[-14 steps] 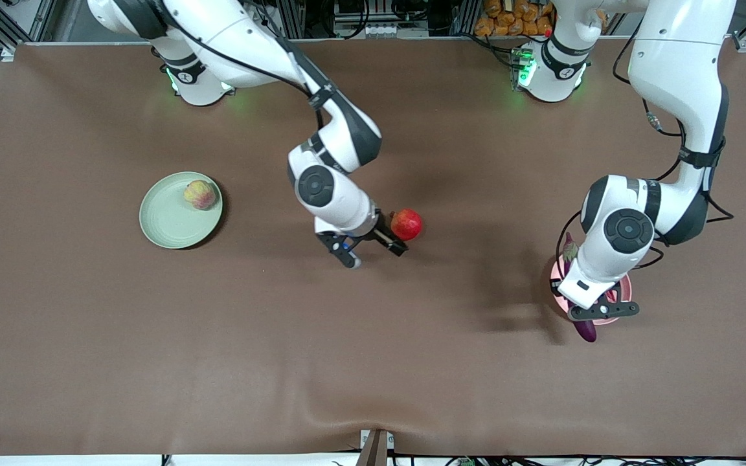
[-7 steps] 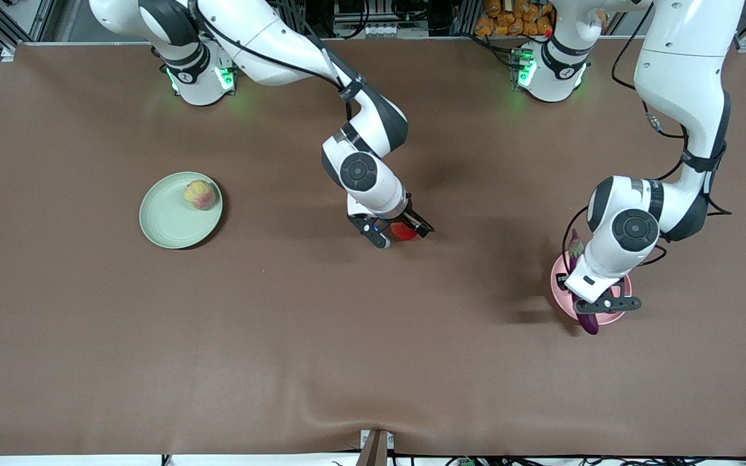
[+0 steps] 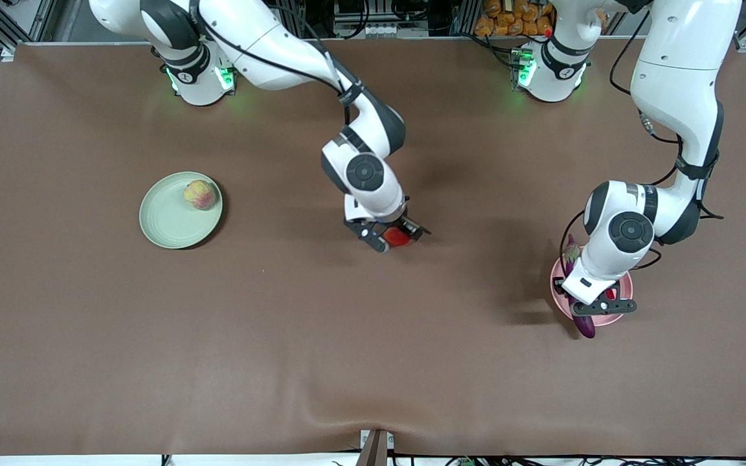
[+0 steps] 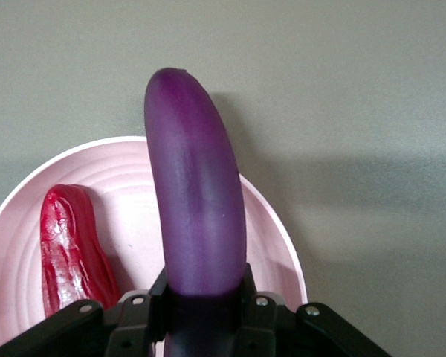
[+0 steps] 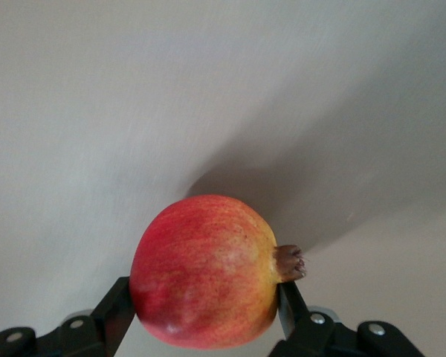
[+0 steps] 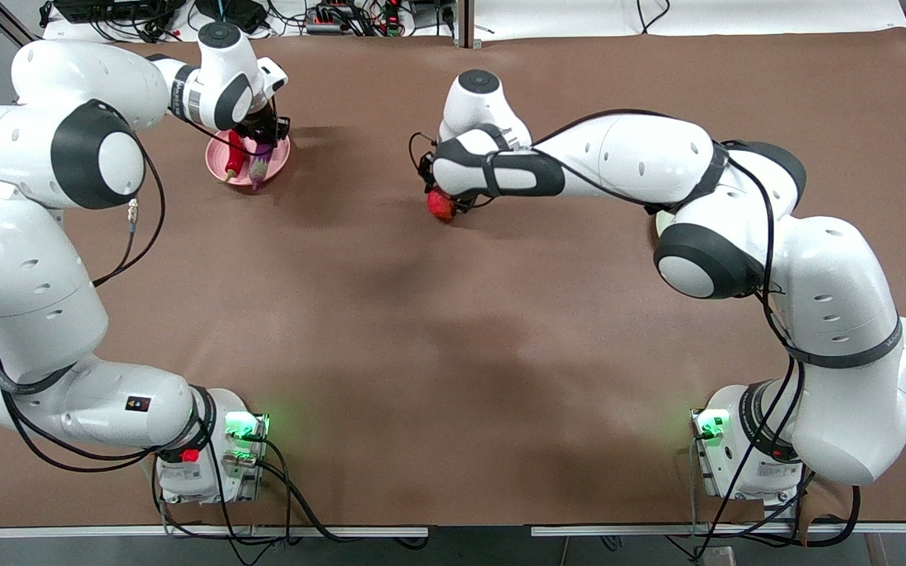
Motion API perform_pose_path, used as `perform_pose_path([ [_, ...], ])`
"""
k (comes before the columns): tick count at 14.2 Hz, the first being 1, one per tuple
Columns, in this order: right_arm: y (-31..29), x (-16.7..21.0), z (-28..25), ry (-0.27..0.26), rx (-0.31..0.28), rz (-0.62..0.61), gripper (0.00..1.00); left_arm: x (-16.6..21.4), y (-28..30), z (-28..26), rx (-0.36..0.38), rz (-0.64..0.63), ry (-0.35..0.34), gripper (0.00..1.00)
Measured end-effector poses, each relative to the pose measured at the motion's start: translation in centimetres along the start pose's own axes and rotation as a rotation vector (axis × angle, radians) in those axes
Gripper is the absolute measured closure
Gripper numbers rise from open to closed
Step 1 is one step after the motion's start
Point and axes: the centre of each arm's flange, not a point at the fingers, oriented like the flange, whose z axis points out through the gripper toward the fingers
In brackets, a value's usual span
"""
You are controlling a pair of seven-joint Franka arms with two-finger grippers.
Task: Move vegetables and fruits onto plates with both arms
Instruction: 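Grasp the pomegranate with the right gripper while the left gripper lowers the eggplant, then carry the pomegranate to the green plate while the left gripper releases the eggplant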
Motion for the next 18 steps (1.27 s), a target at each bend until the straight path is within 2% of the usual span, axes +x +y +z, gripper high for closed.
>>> perform_pose_path([
  [1,0.2,2.0,-0.8,-0.007,-0.045,0.013,0.17,0.0,-0.1,0.0,0.0,-0.001,0.002,0.63],
  [2,0.3,4.1,-2.0,-0.027,-0.088,0.016,0.17,0.0,-0.1,0.0,0.0,-0.002,0.002,0.59],
  [4,0.7,8.8,-6.1,-0.096,-0.151,-0.01,0.17,0.0,-0.2,0.0,0.0,-0.004,0.002,0.4],
  [8,5.3,19.1,-16.5,-0.227,-0.212,-0.164,0.17,0.3,-0.5,-1.7,-0.004,-0.008,0.024,0.01],
  [11,11.1,26.2,-21.3,-0.3,-0.205,-0.285,0.17,0.1,-0.7,-3.4,-0.004,-0.01,0.034,0.0],
  [13,15.9,30.5,-22.0,-0.338,-0.192,-0.378,0.17,0.2,-0.7,-4.6,-0.004,-0.01,0.041,0.0],
  [15,20.2,33.2,-21.3,-0.343,-0.223,-0.445,0.17,0.4,-0.3,-6.8,-0.004,-0.005,0.042,0.0],
  [18,24.9,35.3,-18.2,-0.349,-0.231,-0.53,0.17,0.5,0.3,-12.9,0.005,0.003,0.043,0.0],
])
